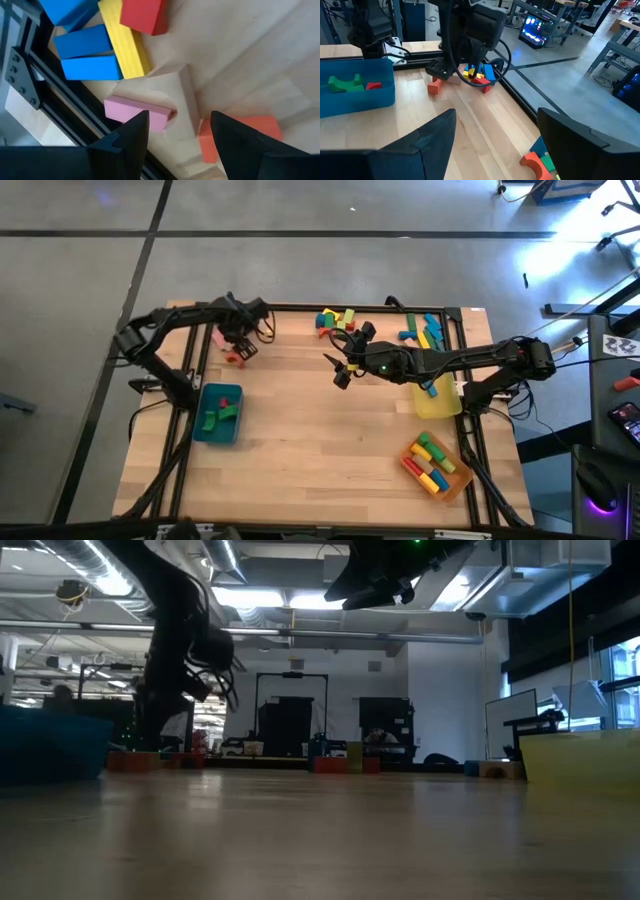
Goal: Sort blocks by size
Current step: Put the brown arch block into the blue bin
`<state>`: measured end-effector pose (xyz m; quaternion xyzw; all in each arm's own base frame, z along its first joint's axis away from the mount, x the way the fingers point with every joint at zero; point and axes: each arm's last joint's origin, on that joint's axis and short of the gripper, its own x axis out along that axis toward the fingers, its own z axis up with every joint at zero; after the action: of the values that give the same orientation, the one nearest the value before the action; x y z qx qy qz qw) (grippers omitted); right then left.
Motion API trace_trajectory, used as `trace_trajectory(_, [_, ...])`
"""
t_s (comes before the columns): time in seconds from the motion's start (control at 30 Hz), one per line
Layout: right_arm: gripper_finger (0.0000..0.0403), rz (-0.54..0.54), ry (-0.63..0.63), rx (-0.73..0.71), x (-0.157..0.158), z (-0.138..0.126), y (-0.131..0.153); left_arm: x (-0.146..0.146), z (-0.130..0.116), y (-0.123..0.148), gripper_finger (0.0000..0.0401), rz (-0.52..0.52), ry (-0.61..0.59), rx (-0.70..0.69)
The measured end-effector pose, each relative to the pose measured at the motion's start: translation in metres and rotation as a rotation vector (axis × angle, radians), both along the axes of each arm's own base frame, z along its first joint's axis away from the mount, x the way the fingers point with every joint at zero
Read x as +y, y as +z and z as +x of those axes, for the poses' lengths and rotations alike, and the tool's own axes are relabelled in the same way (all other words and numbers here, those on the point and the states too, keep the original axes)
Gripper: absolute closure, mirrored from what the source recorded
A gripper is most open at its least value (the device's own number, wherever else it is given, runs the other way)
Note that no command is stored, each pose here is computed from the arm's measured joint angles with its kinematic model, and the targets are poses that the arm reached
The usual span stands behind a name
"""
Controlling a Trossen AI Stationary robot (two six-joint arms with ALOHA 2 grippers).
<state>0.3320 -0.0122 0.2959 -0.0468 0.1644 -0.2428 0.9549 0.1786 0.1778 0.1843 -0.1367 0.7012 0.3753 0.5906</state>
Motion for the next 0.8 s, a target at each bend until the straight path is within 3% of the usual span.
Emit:
trace_trajectory(0.63, [0.0123, 0.0, 0.0, 0.0, 0.0, 0.0, 0.0, 0.02, -0.01, -0.032, 0.0205, -0.13, 0.077, 0.0])
trace_trajectory(0.8, [0.0123, 0.0, 0.0, 0.0, 0.0, 0.0, 0.0, 0.021, -0.009, -0.042, 0.0229, -0.175, 0.051, 0.035])
